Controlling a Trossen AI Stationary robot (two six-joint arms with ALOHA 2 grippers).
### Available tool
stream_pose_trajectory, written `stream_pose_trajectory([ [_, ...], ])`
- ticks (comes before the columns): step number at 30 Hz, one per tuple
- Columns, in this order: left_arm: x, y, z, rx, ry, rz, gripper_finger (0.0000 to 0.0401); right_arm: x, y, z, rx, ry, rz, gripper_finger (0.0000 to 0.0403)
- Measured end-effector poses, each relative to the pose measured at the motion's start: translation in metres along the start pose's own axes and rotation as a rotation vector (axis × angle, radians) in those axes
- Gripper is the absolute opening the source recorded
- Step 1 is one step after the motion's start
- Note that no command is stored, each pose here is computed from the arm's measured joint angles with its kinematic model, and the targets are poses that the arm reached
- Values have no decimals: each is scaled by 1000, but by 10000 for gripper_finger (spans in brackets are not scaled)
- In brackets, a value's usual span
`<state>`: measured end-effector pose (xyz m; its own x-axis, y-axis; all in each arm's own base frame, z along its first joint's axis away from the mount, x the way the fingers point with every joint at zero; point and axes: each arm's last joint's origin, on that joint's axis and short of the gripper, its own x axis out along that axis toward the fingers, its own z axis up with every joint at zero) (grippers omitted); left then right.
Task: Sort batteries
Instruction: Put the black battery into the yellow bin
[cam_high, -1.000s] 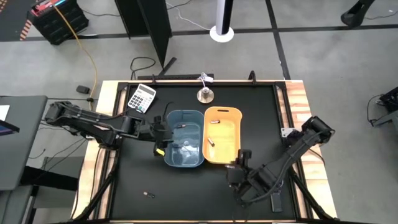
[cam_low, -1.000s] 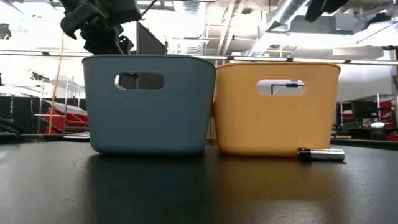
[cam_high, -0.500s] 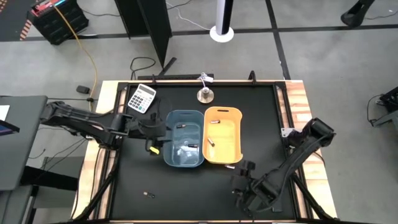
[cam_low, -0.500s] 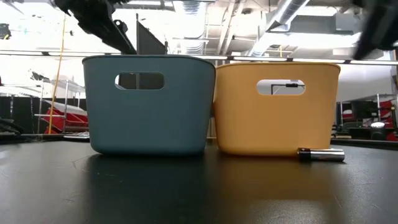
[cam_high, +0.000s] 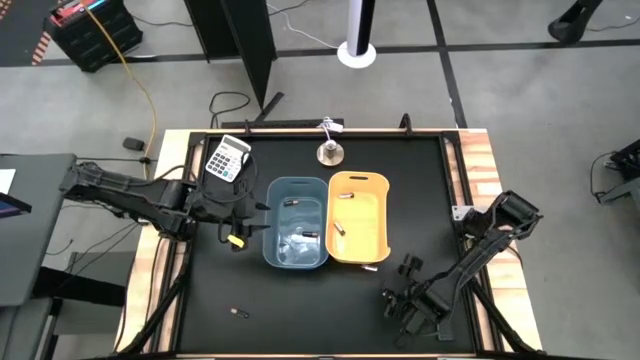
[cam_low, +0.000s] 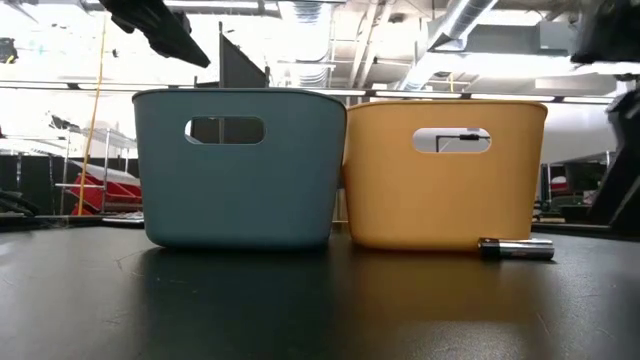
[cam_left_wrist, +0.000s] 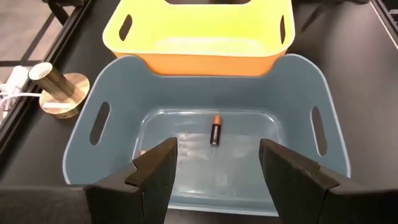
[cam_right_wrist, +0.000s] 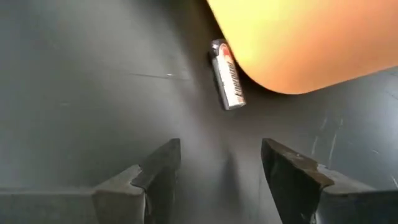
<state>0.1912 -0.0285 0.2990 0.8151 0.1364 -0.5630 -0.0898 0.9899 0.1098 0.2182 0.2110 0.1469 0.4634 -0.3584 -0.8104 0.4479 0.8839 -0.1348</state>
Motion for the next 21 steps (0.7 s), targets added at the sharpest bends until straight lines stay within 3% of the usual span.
stream_pose_trajectory([
  [9,-1,-4,-3,-12,23,-16,224,32,-10,-2,4,-39,54,242],
  [21,-1,-5,-4,-17,30,-11,224,44,-17,12,-31,-53,38,242],
])
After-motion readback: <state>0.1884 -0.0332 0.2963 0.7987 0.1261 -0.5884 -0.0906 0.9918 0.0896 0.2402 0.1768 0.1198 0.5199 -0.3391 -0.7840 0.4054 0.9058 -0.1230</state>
